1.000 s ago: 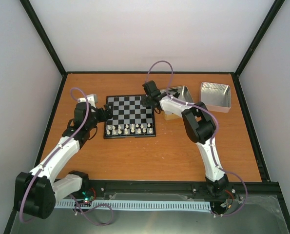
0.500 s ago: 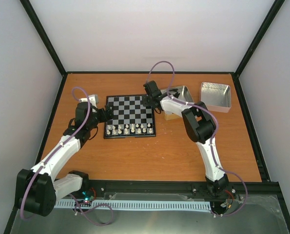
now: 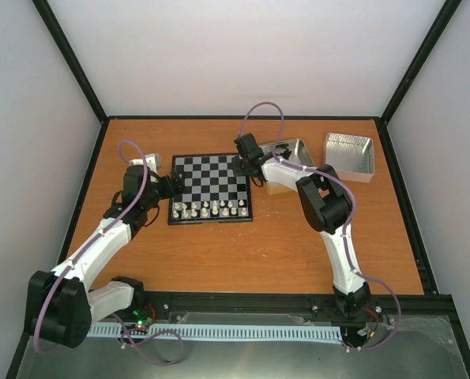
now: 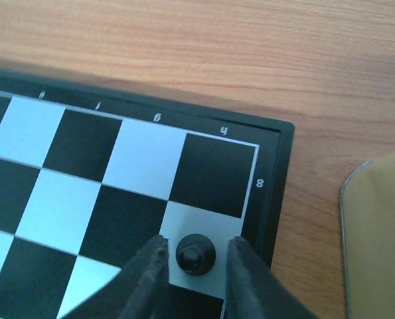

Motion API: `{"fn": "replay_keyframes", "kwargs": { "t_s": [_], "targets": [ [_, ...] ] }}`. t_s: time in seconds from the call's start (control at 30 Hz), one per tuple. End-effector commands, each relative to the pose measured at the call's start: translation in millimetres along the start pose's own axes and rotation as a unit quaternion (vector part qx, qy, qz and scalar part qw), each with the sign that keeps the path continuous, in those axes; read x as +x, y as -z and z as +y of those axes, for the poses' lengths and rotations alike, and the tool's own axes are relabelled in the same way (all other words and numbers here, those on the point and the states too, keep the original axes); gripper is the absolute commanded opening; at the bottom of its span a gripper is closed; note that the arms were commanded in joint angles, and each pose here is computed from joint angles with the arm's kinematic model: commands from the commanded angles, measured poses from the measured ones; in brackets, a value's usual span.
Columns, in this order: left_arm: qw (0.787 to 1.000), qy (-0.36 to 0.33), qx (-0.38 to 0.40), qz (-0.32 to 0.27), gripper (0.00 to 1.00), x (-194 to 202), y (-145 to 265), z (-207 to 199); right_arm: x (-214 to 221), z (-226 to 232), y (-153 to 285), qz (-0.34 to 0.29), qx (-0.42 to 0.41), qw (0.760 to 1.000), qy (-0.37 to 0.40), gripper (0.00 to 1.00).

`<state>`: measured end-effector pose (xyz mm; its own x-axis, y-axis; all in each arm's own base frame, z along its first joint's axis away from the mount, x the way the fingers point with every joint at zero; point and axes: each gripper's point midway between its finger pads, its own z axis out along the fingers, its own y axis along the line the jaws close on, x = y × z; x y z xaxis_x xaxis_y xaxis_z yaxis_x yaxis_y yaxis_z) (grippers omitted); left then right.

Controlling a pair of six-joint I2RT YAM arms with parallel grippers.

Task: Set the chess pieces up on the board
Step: Place the chess piece on the chessboard.

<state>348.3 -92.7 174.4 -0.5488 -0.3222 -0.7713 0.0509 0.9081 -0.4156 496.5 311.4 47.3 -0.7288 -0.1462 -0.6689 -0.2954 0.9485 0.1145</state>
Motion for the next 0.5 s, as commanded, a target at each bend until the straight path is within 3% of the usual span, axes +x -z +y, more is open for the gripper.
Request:
{"fn": "replay_keyframes", "kwargs": {
  "t_s": [0.0, 0.27, 0.47],
  "targets": [
    [1.000, -0.003, 0.012, -0.020, 0.94, -17.3, 1.5, -8.3, -2.7, -0.1, 3.6, 0.006, 0.000, 1.000, 0.002, 0.31],
    [0.999, -0.017, 0.020, -0.024, 0.94, -22.6, 2.1, -13.2, -42.0, 12.2, 55.2, -0.014, -0.038, 0.999, -0.012, 0.50],
    [0.997, -0.060, 0.045, -0.018, 0.95, -31.1, 5.6, -27.4, -51.9, -39.6, 109.3, -0.005, 0.017, 0.996, -0.091, 0.50]
  ]
}}
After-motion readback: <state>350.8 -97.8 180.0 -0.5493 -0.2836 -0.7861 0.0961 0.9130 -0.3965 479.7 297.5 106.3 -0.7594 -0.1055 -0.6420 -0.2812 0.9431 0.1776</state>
